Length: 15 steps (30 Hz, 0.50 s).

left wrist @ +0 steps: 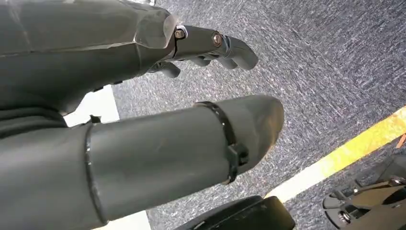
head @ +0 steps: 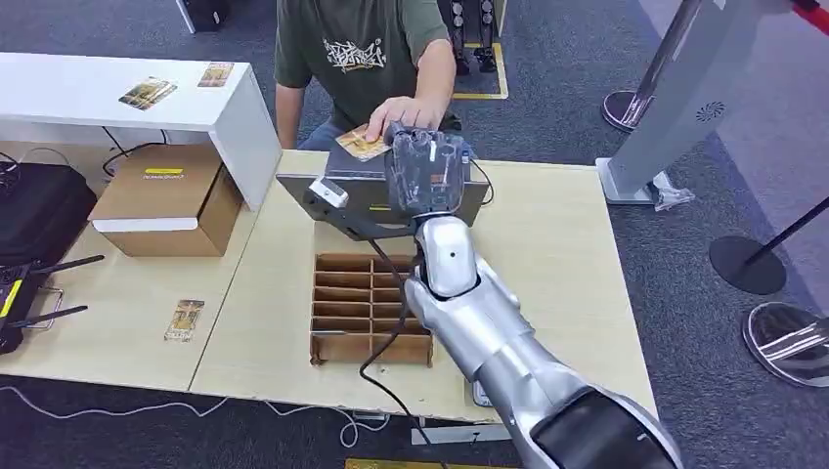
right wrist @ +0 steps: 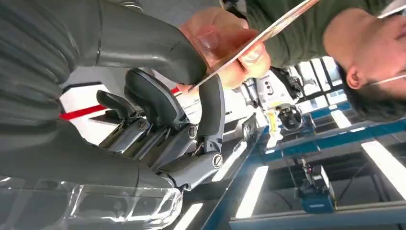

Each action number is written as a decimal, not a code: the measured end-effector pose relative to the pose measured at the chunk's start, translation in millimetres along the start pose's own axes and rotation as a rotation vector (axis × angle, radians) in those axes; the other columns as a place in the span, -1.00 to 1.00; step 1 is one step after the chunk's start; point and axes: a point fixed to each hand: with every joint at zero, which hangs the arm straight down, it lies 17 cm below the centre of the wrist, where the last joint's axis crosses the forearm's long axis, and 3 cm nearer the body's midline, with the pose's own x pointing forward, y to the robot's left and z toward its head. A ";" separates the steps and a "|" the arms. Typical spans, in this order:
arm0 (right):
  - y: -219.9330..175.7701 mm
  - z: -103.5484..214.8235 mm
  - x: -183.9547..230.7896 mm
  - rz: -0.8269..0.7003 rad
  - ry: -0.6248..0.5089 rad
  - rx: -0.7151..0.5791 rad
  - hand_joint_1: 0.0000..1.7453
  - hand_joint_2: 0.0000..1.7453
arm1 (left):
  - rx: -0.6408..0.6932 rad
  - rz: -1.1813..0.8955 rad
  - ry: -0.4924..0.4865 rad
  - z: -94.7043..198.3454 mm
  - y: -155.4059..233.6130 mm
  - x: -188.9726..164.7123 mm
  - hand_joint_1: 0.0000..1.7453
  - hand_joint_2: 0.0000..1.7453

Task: Pass the card to the sensor for recognition and then transmit it.

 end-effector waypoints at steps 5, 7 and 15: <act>3.7 2.5 -2.1 0.021 0.001 0.005 -0.38 1.00 | 0.001 -0.010 -0.003 -0.1 0.3 0.0 -1.00 -1.00; 3.4 3.4 -2.6 0.025 0.002 -0.001 -1.00 1.00 | -0.001 -0.017 -0.005 0.0 0.2 0.4 -1.00 -1.00; 2.9 5.5 -6.3 0.040 0.004 -0.013 -1.00 1.00 | -0.008 -0.031 -0.009 0.2 -0.5 2.6 -1.00 -1.00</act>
